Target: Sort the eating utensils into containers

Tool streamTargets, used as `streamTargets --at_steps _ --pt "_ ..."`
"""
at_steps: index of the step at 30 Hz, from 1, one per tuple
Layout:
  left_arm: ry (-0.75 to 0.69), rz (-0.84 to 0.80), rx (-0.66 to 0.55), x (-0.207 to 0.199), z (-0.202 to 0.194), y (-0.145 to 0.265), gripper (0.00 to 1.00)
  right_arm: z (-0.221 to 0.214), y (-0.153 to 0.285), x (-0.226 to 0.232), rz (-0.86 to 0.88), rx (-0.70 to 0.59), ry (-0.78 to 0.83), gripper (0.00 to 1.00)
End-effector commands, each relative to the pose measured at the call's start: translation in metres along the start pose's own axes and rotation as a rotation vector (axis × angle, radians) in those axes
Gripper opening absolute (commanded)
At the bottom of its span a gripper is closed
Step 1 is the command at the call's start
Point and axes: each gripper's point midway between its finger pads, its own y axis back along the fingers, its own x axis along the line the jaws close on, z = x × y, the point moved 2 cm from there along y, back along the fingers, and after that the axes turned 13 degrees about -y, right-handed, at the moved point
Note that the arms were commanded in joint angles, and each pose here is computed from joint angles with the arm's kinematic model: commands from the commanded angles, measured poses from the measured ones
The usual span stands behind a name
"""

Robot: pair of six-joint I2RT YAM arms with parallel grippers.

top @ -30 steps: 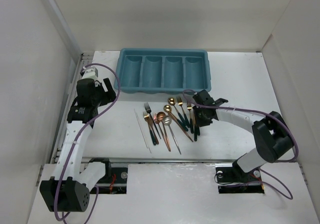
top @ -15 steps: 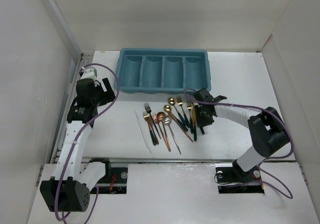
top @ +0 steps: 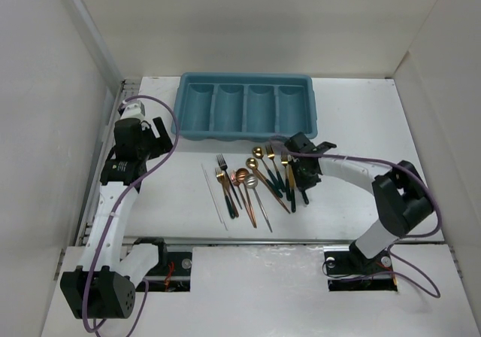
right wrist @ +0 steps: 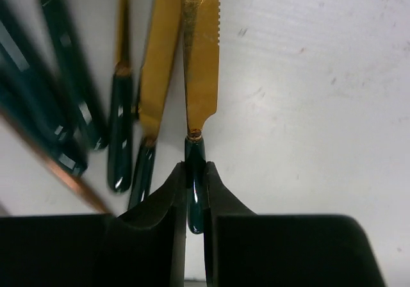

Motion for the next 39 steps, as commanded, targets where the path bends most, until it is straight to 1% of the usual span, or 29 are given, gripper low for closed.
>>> streamTargets --at_steps 1,3,5,6,8,9,10,12,13,14,16,17,18,19,20,21,24,27,29,31,34,35,36,37,38,39 --pt "0.016 0.014 -0.050 0.002 0.011 0.003 0.77 0.014 0.053 0.005 0.003 -0.133 0.105 0.00" --pt "0.011 0.023 -0.041 0.006 0.008 0.002 0.77 0.023 0.081 0.010 0.042 -0.186 0.102 0.00" --pt "0.017 0.031 -0.050 0.009 0.010 0.001 0.77 0.038 0.111 0.015 0.101 -0.273 0.080 0.00" --pt "0.017 0.031 -0.050 0.009 0.010 0.001 0.77 0.053 0.133 0.025 0.155 -0.327 0.082 0.00" --pt "0.022 0.039 -0.050 0.011 0.010 0.001 0.77 0.076 0.156 0.039 0.221 -0.414 0.071 0.00" --pt "0.022 0.039 -0.050 0.011 0.010 0.001 0.77 0.091 0.164 0.041 0.229 -0.460 0.046 0.00" --pt "0.022 0.039 -0.050 0.011 0.010 0.001 0.77 0.123 0.187 0.050 0.277 -0.562 0.021 0.00" --pt "0.032 0.030 -0.041 0.009 0.009 -0.001 0.77 0.162 0.179 0.056 0.280 -0.601 -0.002 0.00" --pt "0.032 0.031 -0.030 0.009 0.007 -0.004 0.77 0.200 0.196 0.056 0.329 -0.679 -0.051 0.00" --pt "0.031 0.032 -0.021 0.009 0.005 -0.006 0.77 0.220 0.166 0.060 0.301 -0.644 -0.046 0.00" --pt "0.036 0.028 -0.031 0.010 0.010 -0.004 0.77 0.254 0.149 0.059 0.267 -0.657 -0.040 0.00" --pt "0.045 0.028 -0.022 0.010 0.008 -0.007 0.77 0.282 0.160 0.055 0.272 -0.702 -0.056 0.00" --pt "0.045 0.028 -0.031 0.010 0.012 -0.005 0.77 0.302 0.138 0.053 0.247 -0.667 -0.056 0.00" --pt "0.045 0.028 -0.022 0.010 0.010 -0.008 0.77 0.301 0.108 0.055 0.226 -0.616 -0.049 0.00" --pt "0.051 0.038 -0.022 0.013 0.010 -0.008 0.77 0.316 0.111 0.050 0.218 -0.628 -0.067 0.00" --pt "0.060 0.038 -0.023 0.013 0.010 -0.008 0.77 0.319 0.082 0.048 0.194 -0.583 -0.069 0.00" --pt "0.069 0.054 -0.014 0.018 0.009 -0.010 0.77 0.326 0.062 0.037 0.158 -0.571 -0.090 0.00" --pt "0.083 0.062 -0.006 0.021 0.007 -0.012 0.77 0.312 0.039 0.034 0.135 -0.513 -0.083 0.00" --pt "0.088 0.058 -0.005 0.022 0.007 -0.012 0.77 0.303 0.030 0.031 0.122 -0.480 -0.079 0.27" --pt "0.098 0.045 -0.014 0.019 0.010 -0.013 0.75 0.293 0.036 0.028 0.121 -0.454 -0.065 0.50" --pt "0.108 0.021 -0.003 0.015 0.008 -0.015 0.74 0.286 0.060 0.026 0.070 -0.508 -0.064 0.66" --pt "0.120 0.021 -0.003 0.015 0.008 -0.015 0.74 0.288 0.090 0.027 0.081 -0.569 -0.069 0.86" --pt "0.135 0.009 0.006 0.012 0.005 -0.016 0.74 0.285 0.104 0.028 0.082 -0.591 -0.067 0.87" --pt "0.145 0.001 0.016 0.011 0.001 -0.016 0.73 0.272 0.107 0.033 0.082 -0.583 -0.049 0.87" --pt "0.157 -0.011 0.018 0.008 0.001 -0.016 0.73 0.265 0.136 0.033 0.103 -0.627 -0.058 0.87" --pt "0.168 -0.010 0.027 0.008 -0.003 -0.017 0.72 0.251 0.142 0.034 0.109 -0.615 -0.078 0.85"
